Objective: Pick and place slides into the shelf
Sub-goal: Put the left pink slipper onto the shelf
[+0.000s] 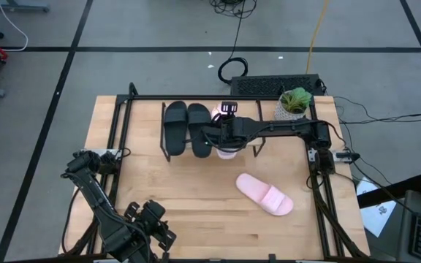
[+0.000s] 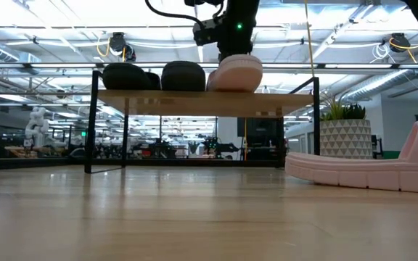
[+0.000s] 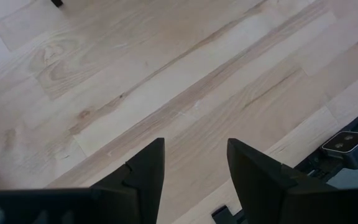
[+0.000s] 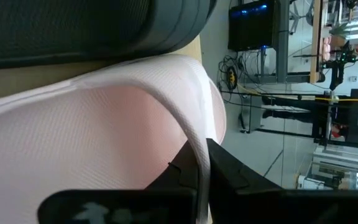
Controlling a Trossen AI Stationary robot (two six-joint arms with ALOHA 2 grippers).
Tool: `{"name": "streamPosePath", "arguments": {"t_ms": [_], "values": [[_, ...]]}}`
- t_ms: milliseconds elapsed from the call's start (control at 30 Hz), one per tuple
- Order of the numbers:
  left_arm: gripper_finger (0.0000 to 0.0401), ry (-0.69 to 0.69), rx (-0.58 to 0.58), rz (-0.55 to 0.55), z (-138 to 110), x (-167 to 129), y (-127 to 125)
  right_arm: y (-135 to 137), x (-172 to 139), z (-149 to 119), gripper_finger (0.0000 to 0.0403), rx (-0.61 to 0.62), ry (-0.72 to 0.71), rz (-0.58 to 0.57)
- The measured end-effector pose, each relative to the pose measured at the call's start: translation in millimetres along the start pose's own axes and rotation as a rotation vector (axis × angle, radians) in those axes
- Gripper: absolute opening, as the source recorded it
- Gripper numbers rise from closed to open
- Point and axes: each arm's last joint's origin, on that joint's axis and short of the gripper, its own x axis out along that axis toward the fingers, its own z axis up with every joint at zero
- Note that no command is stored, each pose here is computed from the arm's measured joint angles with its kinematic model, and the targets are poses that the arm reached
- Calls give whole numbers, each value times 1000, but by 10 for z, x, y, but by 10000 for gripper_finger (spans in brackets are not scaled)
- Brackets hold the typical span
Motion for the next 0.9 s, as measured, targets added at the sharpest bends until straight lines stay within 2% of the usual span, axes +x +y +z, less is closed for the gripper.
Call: {"name": "streamPosePath", "arguments": {"t_ms": [900], "values": [[172, 0, -1, 0, 0, 0, 0, -6, 9, 55, 0, 73, -41, 21]]}}
